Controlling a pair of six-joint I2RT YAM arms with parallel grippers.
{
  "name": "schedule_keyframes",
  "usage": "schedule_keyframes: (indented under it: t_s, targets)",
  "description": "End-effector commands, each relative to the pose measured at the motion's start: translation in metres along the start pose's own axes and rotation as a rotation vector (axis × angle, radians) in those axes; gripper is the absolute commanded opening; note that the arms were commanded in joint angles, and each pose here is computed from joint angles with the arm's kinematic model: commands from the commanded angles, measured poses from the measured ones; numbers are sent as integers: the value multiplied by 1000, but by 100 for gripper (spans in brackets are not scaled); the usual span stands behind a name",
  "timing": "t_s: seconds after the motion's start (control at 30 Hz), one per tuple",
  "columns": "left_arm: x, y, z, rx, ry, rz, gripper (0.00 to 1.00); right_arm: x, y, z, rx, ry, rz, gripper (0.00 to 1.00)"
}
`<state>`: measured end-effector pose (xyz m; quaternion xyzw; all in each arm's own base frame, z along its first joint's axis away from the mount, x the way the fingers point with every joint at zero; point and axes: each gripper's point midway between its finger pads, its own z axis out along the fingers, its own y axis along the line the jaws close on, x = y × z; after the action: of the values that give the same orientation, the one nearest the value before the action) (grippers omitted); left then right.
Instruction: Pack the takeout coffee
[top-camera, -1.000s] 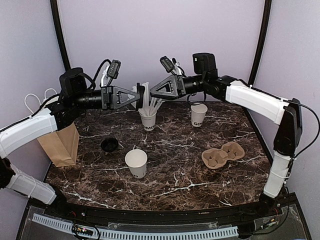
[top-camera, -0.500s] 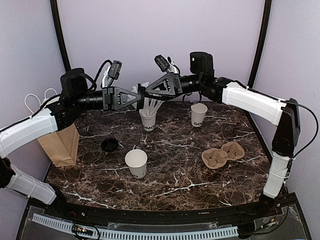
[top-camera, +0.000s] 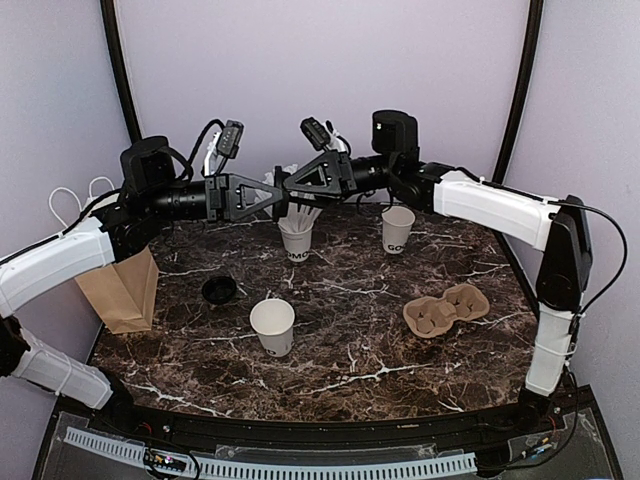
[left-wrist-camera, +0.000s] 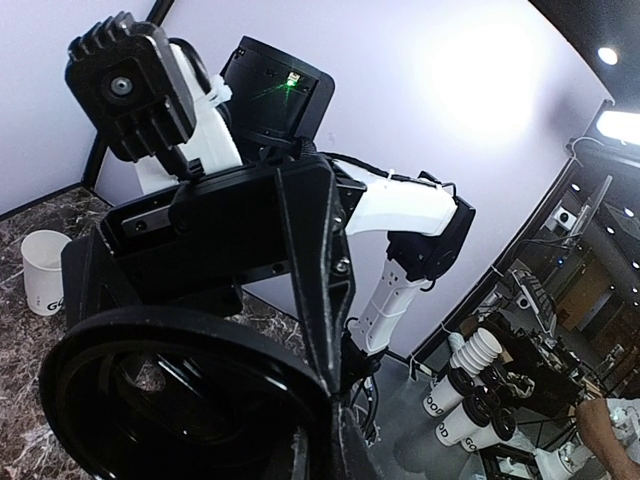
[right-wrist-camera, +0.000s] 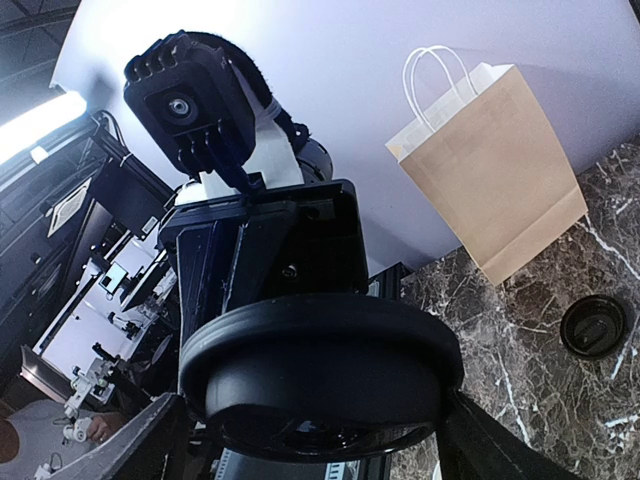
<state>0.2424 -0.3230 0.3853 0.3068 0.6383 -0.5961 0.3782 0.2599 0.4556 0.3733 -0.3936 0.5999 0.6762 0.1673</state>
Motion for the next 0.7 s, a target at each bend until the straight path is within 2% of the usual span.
schedule_keyframes:
  t_s: [0.0, 0.23, 0.47, 0.6, 0.67]
  targets:
    - [-5, -11, -3, 20, -13, 39, 9, -2, 19, 3, -70, -3, -48, 83]
    - [-3, -8, -2, 15, -8, 28, 11, 0, 18, 4, -90, -1, -33, 69]
    - [8, -4, -12, -66, 29, 41, 42, 7, -4, -11, -18, 7, -45, 66]
    - [31, 16, -32, -258, 109, 38, 54, 21, -36, -40, 172, 40, -118, 67]
    - [53, 48, -48, -450, 189, -16, 57, 34, -51, -53, 301, 94, -176, 67]
